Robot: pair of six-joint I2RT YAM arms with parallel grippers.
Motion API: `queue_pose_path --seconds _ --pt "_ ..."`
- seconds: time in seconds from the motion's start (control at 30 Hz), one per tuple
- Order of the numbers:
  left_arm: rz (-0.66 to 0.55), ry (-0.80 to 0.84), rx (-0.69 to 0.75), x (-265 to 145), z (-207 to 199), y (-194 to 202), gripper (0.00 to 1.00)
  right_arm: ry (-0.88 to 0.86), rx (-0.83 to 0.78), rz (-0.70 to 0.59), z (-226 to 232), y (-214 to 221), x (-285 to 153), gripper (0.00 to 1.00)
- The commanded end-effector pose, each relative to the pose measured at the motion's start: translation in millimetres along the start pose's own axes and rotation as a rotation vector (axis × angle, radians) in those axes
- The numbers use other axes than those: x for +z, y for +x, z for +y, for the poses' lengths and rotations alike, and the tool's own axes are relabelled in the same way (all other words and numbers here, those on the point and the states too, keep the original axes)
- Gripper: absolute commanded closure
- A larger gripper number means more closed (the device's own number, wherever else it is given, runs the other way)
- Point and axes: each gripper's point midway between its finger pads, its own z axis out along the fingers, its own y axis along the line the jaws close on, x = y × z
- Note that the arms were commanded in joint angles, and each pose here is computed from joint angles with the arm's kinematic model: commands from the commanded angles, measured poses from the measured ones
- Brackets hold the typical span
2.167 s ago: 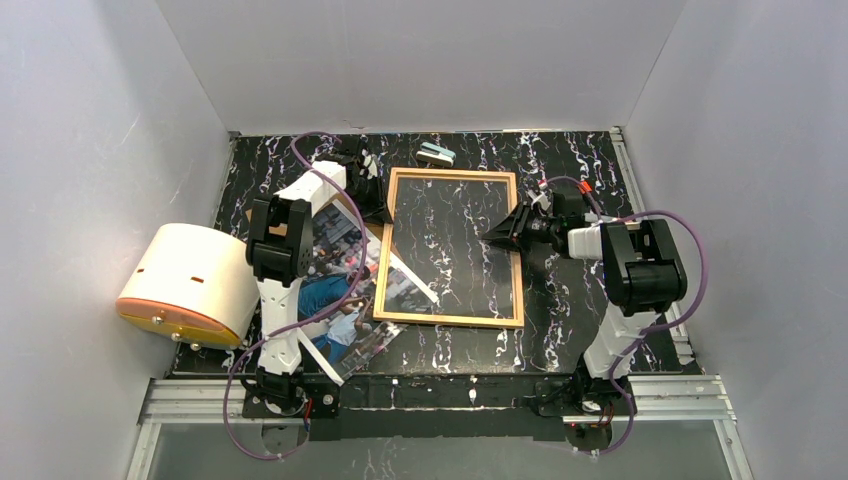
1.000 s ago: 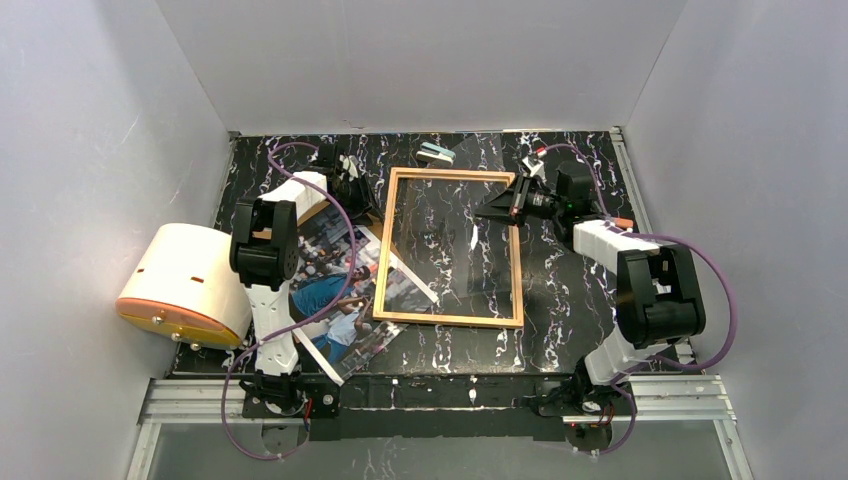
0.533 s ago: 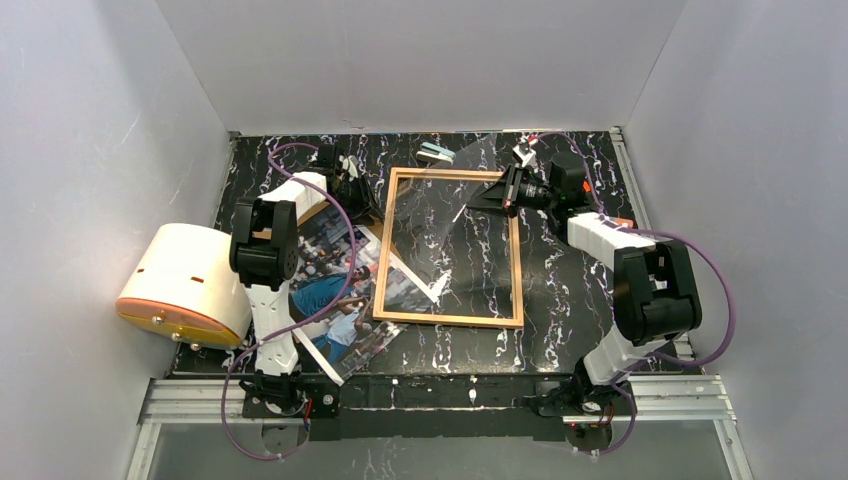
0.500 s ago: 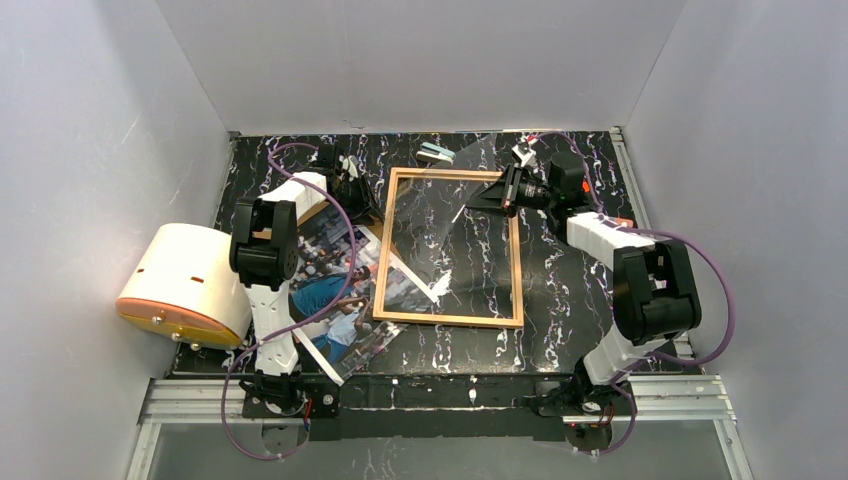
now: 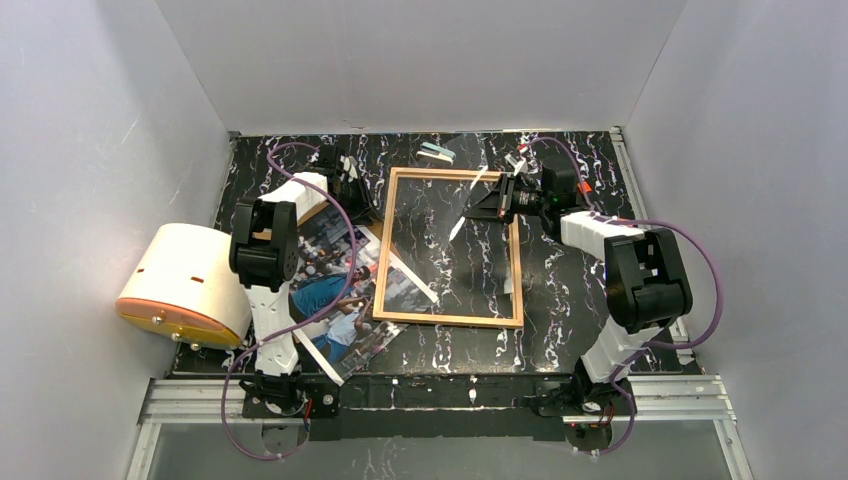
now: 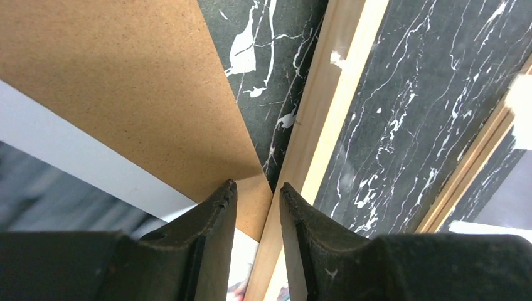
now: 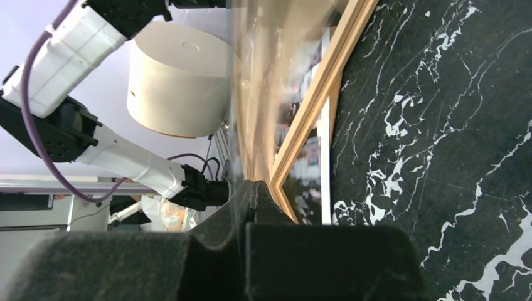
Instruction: Put the photo into the frame
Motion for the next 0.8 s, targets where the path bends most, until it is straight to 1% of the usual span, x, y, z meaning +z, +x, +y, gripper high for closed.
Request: queue_pose_path --seconds 0.0,0.17,0.37,0.57,0.77 --pt "-0.020 -0.089 -0.003 -15.9 14.3 2.3 0.69 0.028 -0.039 0.031 -18.7 11.8 0.3 0.99" --pt "-0.023 -0.083 -0.004 -17.9 12.6 1.1 0.68 0.092 -0.008 0.001 -34.0 14.4 -5.3 0.99" --pt "0.002 -0.016 -0.002 -15.6 2.4 5.8 0.63 0.155 0.023 -0.052 -55.8 11.4 -15.6 0.99" --pt "0.010 0.031 0.006 -15.8 -5.0 8.2 0.55 0.191 0.038 -0.089 -72.1 11.1 -21.6 0.99" --pt "0.047 0.079 0.006 -10.5 -9.0 15.3 0.47 0.192 0.063 -0.107 -80.6 15.8 -23.1 0.99"
